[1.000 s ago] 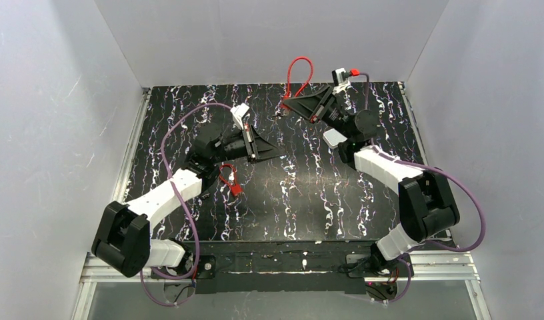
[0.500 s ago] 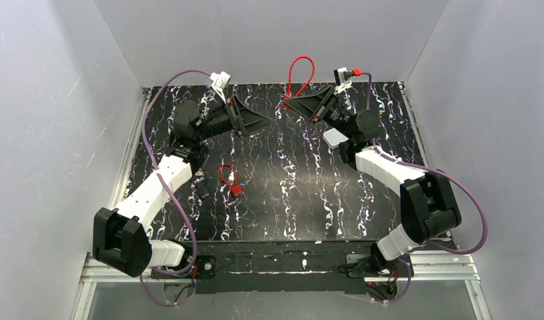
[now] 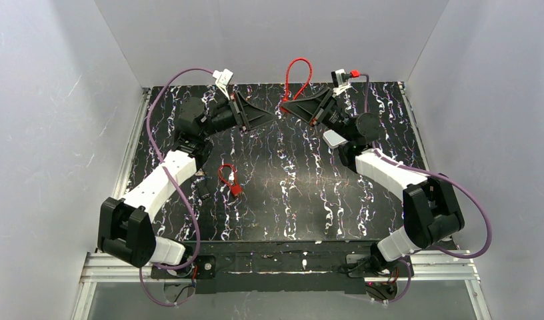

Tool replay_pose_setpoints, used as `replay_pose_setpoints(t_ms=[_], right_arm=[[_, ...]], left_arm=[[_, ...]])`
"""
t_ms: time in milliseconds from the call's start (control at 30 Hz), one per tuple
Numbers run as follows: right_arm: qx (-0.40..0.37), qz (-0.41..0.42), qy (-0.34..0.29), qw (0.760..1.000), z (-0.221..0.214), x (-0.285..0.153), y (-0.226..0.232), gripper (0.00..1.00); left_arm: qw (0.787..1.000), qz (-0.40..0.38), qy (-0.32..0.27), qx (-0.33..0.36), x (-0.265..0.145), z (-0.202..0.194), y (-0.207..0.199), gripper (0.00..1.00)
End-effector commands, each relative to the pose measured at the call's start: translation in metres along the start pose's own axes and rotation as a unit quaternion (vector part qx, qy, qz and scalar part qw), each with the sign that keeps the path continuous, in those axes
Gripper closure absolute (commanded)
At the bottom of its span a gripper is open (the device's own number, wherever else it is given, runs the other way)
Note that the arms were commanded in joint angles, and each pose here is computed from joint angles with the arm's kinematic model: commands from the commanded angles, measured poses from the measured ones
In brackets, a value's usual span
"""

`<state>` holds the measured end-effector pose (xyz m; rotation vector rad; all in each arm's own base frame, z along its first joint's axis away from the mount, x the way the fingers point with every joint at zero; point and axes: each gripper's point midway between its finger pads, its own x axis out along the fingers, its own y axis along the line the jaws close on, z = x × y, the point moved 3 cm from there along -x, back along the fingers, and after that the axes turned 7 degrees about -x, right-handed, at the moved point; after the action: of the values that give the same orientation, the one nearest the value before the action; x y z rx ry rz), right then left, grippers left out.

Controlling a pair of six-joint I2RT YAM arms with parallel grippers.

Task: Lock with the key
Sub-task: Remove the key from the lock.

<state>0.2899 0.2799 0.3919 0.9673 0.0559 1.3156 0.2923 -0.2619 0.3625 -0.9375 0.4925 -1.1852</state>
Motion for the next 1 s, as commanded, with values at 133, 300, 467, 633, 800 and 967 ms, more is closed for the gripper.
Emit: replay_pose_setpoints(t_ms=[133, 300, 467, 633, 800, 967], right_arm=[[-0.022, 0.03, -0.02, 0.999, 0.005, 0.006, 0.017, 0.99], [-0.02, 0.029, -0.016, 0.999, 0.001, 0.007, 0.015, 0.99], [-0.018, 0.029, -0.016, 0.999, 0.0, 0.008, 0.015, 0.99], [-0.012, 0.03, -0.016, 0.999, -0.003, 0.009, 0.014, 0.99], [-0.011, 0.024, -0.014, 1.0, -0.006, 0.009, 0.009, 0.99], [-0.012, 0.02, -0.012, 1.0, -0.008, 0.008, 0.005, 0.99]], left_arm=[[0.999, -0.035, -0.016, 0.027, 0.008, 0.01, -0.02, 0.69], [0.999, -0.04, -0.013, 0.022, 0.012, 0.008, -0.021, 0.69], [0.999, -0.042, -0.009, 0.019, 0.012, 0.004, -0.021, 0.69], [0.999, -0.041, -0.011, 0.012, 0.013, 0.004, -0.02, 0.69], [0.999, -0.045, -0.009, 0.008, 0.014, 0.003, -0.021, 0.71], [0.999, -0.053, -0.009, 0.007, 0.013, 0.002, -0.025, 0.75]])
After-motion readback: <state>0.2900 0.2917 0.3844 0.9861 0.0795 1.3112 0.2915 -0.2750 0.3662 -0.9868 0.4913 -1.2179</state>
